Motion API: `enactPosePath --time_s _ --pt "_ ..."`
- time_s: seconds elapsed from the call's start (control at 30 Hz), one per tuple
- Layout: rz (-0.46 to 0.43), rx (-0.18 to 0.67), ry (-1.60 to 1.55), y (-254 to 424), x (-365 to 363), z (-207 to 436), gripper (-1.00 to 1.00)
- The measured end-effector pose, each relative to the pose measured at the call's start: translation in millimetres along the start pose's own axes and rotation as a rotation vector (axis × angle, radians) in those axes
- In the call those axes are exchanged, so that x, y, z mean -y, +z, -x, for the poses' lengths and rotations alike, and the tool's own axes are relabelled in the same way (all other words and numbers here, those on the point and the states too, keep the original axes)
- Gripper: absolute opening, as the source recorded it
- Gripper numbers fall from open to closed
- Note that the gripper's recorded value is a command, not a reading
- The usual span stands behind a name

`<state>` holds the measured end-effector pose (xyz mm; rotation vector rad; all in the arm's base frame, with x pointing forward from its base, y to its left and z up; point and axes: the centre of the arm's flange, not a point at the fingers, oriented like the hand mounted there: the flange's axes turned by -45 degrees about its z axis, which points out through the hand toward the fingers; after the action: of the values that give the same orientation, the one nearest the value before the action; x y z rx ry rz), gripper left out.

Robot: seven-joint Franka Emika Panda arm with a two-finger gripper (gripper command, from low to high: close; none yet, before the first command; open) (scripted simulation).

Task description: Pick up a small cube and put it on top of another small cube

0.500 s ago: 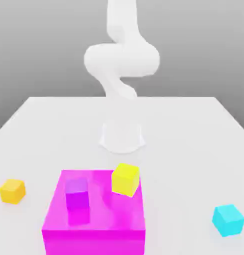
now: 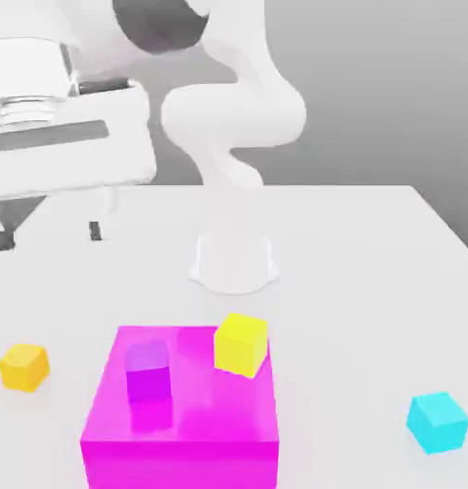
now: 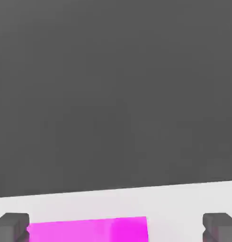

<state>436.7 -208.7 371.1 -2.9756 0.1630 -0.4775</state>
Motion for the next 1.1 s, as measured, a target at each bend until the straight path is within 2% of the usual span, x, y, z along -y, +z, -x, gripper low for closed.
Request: enactPosePath --time_s 0.2,0.37,0.63,0.67,0.9,1.1 --pt "0.065 0.146 0.078 73.2 -85.2 76.2 0.0" --pt "0.143 0.276 0.107 109.3 -137.0 150.6 0.0" --pt "0.162 0.301 0.11 167.9 -155.5 182.3 0.0" --pt "0.161 0.301 0.112 173.3 -155.8 184.7 -1.0" --pt "0.159 0.302 0.112 172.9 -155.6 184.6 -1.0" --pt "0.163 0.3 0.109 128.9 -150.2 168.9 -1.0"
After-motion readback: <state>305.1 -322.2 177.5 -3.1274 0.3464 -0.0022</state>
